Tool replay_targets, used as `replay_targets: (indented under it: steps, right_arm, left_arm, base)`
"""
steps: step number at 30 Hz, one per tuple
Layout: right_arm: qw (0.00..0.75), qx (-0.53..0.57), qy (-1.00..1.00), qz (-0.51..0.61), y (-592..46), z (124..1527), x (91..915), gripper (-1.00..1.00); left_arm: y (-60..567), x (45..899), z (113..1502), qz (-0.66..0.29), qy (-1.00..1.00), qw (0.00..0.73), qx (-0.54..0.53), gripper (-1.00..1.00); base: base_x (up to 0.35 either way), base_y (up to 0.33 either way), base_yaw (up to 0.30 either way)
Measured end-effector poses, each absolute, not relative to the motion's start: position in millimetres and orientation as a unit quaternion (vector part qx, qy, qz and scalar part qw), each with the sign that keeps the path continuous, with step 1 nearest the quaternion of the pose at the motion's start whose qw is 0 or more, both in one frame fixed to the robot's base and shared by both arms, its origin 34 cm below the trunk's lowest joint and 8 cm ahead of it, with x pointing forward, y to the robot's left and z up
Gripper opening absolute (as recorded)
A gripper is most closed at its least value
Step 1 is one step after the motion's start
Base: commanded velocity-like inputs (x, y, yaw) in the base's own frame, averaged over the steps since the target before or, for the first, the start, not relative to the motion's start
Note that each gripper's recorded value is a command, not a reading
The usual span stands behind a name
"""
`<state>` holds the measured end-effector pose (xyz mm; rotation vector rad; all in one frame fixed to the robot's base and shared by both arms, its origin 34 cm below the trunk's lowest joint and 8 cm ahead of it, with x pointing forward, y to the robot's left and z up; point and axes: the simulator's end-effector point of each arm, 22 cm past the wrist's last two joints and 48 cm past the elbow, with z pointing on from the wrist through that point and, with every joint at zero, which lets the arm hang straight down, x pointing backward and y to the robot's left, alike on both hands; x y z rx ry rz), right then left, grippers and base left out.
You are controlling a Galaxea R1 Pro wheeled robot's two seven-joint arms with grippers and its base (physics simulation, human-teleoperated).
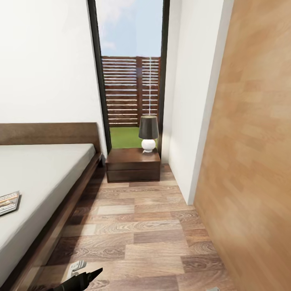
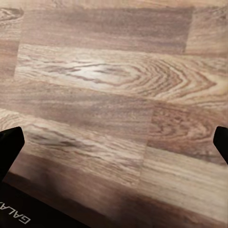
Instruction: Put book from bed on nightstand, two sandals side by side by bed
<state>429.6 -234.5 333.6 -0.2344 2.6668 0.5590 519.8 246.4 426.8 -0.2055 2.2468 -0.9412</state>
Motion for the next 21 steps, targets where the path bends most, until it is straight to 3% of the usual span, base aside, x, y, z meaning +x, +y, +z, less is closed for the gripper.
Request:
replay_targets:
  steps: [8,21]
  right_arm:
    - [0.202,-0.084,0.955,0.200,-234.7,333.8,429.8,1.00]
    - [0.202,-0.084,0.955,0.200,-234.9,333.8,430.0,1.00]
  left_arm:
    - [246.4,519.8,426.9,-0.362,0.864,0.342,-0.079,1.00]
    - [246.4,519.8,426.8,-0.362,0.864,0.341,-0.079,1.00]
  base:
    - [0.255,0.000,0.000]
    - [0.079,-0.050,0.000]
